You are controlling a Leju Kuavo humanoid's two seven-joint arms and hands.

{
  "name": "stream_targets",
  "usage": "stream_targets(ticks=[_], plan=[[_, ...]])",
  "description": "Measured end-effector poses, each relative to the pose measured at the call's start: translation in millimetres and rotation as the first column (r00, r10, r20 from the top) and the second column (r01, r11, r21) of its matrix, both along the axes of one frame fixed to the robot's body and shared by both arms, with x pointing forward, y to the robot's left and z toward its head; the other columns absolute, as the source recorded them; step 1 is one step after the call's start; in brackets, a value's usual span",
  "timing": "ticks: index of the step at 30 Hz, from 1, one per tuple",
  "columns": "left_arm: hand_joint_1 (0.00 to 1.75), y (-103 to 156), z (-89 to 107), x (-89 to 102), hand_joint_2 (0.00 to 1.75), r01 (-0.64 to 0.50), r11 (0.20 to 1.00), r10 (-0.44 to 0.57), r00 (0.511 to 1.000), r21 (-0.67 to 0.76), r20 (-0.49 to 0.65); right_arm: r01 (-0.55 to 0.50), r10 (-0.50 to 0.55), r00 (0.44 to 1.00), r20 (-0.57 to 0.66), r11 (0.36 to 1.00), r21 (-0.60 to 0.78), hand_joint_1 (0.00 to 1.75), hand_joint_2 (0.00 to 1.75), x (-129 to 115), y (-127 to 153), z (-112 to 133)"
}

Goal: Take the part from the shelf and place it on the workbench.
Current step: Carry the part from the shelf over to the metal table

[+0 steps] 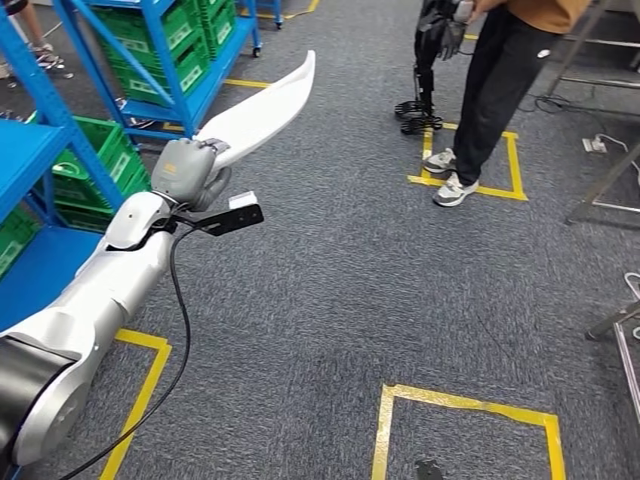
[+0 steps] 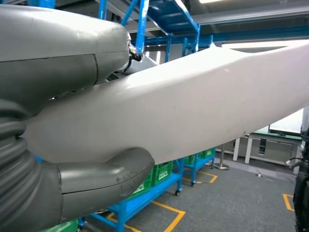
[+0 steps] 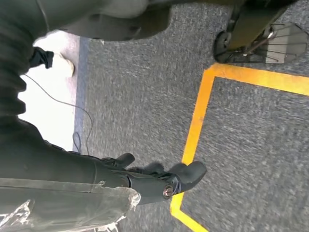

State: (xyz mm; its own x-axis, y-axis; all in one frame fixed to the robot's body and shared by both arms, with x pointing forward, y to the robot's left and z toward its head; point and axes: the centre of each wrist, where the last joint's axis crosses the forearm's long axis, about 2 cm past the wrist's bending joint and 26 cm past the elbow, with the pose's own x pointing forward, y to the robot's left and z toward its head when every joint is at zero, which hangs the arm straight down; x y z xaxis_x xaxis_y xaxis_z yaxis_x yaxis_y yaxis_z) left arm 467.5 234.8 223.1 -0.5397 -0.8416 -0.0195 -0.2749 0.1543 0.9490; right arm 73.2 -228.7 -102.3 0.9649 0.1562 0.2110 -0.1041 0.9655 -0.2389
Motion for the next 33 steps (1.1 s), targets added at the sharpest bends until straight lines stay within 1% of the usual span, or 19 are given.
stream_targets(ticks=[3,7,12,21,23,28,33], plan=[[1.75,0,1.3,0.5,1.75,-0.023,1.000,0.023,1.000,-0.001,0.005,0.000,0.000,1.000,-0.005,1.000,0.005,0.00,1.75,-2,1,0],[1.75,0,1.8,0.6,1.75,-0.024,1.000,0.024,1.000,0.006,0.010,0.000,0.000,1.000,-0.004,1.000,0.007,0.00,1.75,-2,3,0],[1.75,3,-3.1,-1.1,1.75,-0.036,0.999,0.036,0.999,0.018,0.004,0.001,-0.001,1.000,-0.007,1.000,0.008,0.00,1.75,-3,3,0],[1.75,0,5.1,1.6,1.75,-0.037,0.999,0.036,0.999,0.023,0.038,-0.002,0.002,1.000,-0.018,1.000,0.007,0.00,1.75,-7,3,-1],[1.75,4,4.7,1.8,1.75,-0.049,0.999,0.048,0.998,0.024,0.043,-0.010,0.010,1.000,-0.017,1.000,0.003,0.00,1.75,-4,3,0],[1.75,23,-5.1,-0.9,1.75,-0.076,0.997,0.075,0.997,0.031,0.032,-0.022,0.022,1.000,-0.014,1.000,-0.003,0.00,1.75,3,2,1],[1.75,32,-2.9,-0.4,1.75,-0.087,0.996,0.085,0.995,0.036,0.042,-0.025,0.025,1.000,-0.013,1.000,0.004,0.00,1.75,4,5,1]])
